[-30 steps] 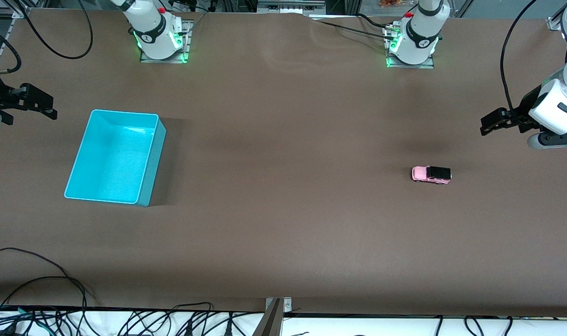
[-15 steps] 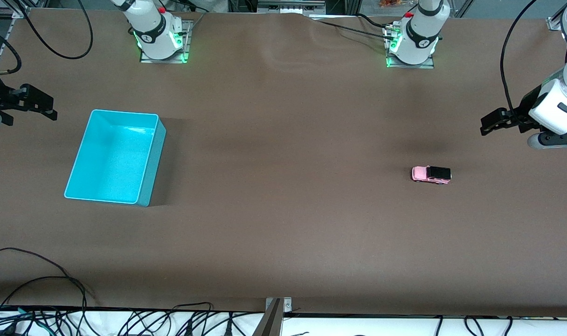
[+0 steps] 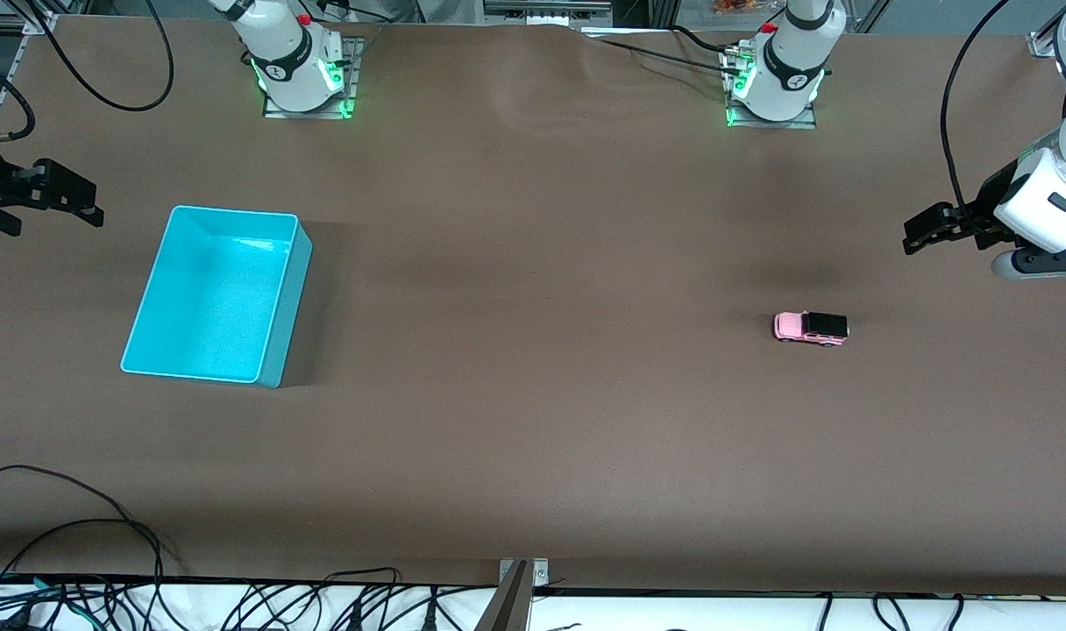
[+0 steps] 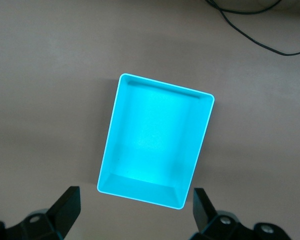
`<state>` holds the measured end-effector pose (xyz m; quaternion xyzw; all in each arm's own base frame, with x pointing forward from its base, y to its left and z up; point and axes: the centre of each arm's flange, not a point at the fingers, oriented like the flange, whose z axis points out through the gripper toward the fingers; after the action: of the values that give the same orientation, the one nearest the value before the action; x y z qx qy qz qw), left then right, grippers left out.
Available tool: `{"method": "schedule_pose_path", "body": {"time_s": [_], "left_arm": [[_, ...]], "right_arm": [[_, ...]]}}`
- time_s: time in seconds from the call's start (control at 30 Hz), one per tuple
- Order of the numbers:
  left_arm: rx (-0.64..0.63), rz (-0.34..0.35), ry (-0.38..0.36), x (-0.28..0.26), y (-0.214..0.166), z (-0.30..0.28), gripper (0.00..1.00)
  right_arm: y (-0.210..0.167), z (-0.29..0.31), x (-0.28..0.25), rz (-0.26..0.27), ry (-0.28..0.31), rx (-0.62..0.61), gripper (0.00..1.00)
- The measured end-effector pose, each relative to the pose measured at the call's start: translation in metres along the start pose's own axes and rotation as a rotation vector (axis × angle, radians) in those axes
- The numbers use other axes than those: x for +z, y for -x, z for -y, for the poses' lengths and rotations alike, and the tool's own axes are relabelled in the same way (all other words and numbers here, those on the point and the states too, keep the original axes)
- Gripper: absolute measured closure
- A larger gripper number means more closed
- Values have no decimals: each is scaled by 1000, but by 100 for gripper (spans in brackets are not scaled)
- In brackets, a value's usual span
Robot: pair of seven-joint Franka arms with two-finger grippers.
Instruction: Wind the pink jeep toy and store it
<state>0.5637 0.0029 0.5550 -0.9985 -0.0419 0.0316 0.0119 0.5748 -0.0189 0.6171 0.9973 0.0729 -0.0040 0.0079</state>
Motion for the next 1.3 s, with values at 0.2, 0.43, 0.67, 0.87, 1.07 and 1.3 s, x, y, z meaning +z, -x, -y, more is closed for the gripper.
{"method": "schedule_pose_path", "body": {"time_s": [0.2,0.43,0.67,0.87,1.07,1.3], "left_arm": [[0,0,0,0,0,0,0],[0,0,0,0,0,0,0],[0,0,0,0,0,0,0],[0,0,0,0,0,0,0],[0,0,0,0,0,0,0],[0,0,0,0,0,0,0]], "right_arm": [[-1,2,-2,-6,0,-4,0],[-2,5,-3,-12,1,-8,0],[-4,5,-6,-31,4,-9,0],[-4,5,-6,-33,4,-10,0],[-4,5,-6,-34,4,-9,0],[-4,5,-6,-34,4,-9,0]]}}
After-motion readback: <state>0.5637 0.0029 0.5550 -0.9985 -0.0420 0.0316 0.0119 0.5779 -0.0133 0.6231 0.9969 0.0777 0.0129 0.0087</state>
